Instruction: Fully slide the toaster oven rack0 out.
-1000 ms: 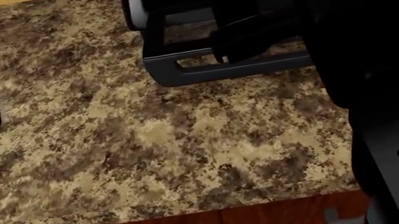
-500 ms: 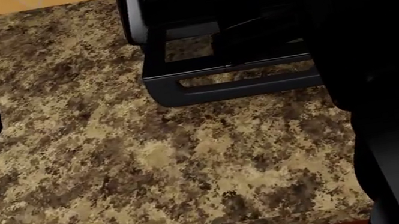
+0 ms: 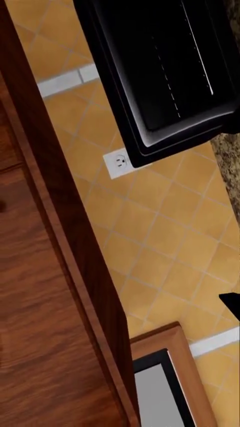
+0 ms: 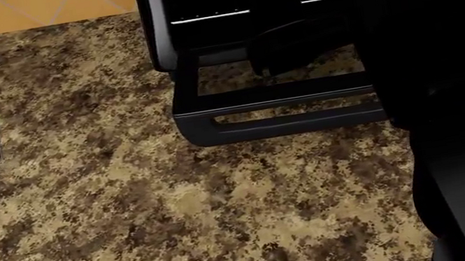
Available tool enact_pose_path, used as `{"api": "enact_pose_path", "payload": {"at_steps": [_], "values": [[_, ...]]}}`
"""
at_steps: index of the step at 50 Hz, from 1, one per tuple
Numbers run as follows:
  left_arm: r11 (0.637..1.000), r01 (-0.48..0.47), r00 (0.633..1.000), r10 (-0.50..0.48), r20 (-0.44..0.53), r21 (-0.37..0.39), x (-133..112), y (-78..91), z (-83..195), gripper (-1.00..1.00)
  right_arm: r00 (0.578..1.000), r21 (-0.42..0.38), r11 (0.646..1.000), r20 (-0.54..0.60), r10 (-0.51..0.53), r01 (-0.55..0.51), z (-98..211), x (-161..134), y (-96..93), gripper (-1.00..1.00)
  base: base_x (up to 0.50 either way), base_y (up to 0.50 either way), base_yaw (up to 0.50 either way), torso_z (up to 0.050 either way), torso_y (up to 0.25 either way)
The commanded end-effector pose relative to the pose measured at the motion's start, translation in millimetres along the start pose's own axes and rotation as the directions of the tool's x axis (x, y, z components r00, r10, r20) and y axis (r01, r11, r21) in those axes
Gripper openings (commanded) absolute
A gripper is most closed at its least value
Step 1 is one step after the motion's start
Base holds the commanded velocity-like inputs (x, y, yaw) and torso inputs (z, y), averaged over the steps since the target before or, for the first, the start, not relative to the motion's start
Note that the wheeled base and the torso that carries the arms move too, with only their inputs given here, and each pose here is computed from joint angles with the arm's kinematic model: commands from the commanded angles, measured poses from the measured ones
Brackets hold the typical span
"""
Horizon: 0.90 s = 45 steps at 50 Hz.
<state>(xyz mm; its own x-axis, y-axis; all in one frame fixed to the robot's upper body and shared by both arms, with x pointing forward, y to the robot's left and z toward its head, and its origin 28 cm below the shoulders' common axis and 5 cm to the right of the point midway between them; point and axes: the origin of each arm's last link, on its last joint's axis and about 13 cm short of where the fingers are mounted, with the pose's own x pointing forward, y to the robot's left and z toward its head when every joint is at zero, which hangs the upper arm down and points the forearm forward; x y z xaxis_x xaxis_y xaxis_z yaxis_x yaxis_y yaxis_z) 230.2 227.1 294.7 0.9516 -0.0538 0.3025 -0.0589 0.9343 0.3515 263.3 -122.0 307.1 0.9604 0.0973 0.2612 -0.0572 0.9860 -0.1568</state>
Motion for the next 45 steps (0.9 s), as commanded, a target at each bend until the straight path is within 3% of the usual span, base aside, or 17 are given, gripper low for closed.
{"api": "enact_pose_path", "payload": {"at_steps": [1, 12, 14, 16, 17, 45], "values": [[1.000, -0.001, 1.000, 0.001, -0.005, 0.005, 0.0, 0.8, -2.2, 1.00, 1.000, -0.014, 1.000, -0.001, -0.009, 0.009, -0.2, 0.2, 0.1, 1.00, 0.00, 0.00, 0.00, 0.050, 0.000], [0.999, -0.043, 0.999, 0.042, -0.021, -0.004, -0.3, 3.6, -4.2, 1.00, 0.999, -0.009, 1.000, -0.030, 0.021, -0.022, -4.3, 2.6, 1.2, 1.00, 0.00, 0.00, 0.00, 0.050, 0.000], [0.999, -0.053, 0.999, 0.052, 0.012, 0.002, -2.9, 3.1, -3.4, 1.00, 0.999, 0.005, 1.000, -0.034, 0.024, -0.024, -4.7, 2.5, 1.1, 1.00, 0.00, 0.00, 0.00, 0.000, 0.000], [0.999, -0.050, 0.999, 0.050, 0.000, 0.013, -3.2, 2.9, -4.3, 1.00, 0.999, 0.002, 1.000, -0.038, 0.024, -0.024, -5.3, 2.8, 1.1, 1.00, 0.00, 0.00, 0.00, 0.000, 0.000], [0.999, -0.040, 0.999, 0.039, -0.016, -0.024, -2.8, 2.8, -5.1, 1.00, 0.999, -0.006, 1.000, -0.040, 0.024, -0.024, -5.9, 2.9, 1.2, 1.00, 0.00, 0.00, 0.00, 0.000, 0.000], [0.999, -0.037, 0.999, 0.037, -0.013, -0.011, -1.3, 3.4, -3.2, 1.00, 1.000, 0.023, 1.000, -0.011, 0.014, -0.014, -4.4, 2.5, -1.2, 1.00, 0.03, 0.00, 0.00, 0.000, 0.000]]}}
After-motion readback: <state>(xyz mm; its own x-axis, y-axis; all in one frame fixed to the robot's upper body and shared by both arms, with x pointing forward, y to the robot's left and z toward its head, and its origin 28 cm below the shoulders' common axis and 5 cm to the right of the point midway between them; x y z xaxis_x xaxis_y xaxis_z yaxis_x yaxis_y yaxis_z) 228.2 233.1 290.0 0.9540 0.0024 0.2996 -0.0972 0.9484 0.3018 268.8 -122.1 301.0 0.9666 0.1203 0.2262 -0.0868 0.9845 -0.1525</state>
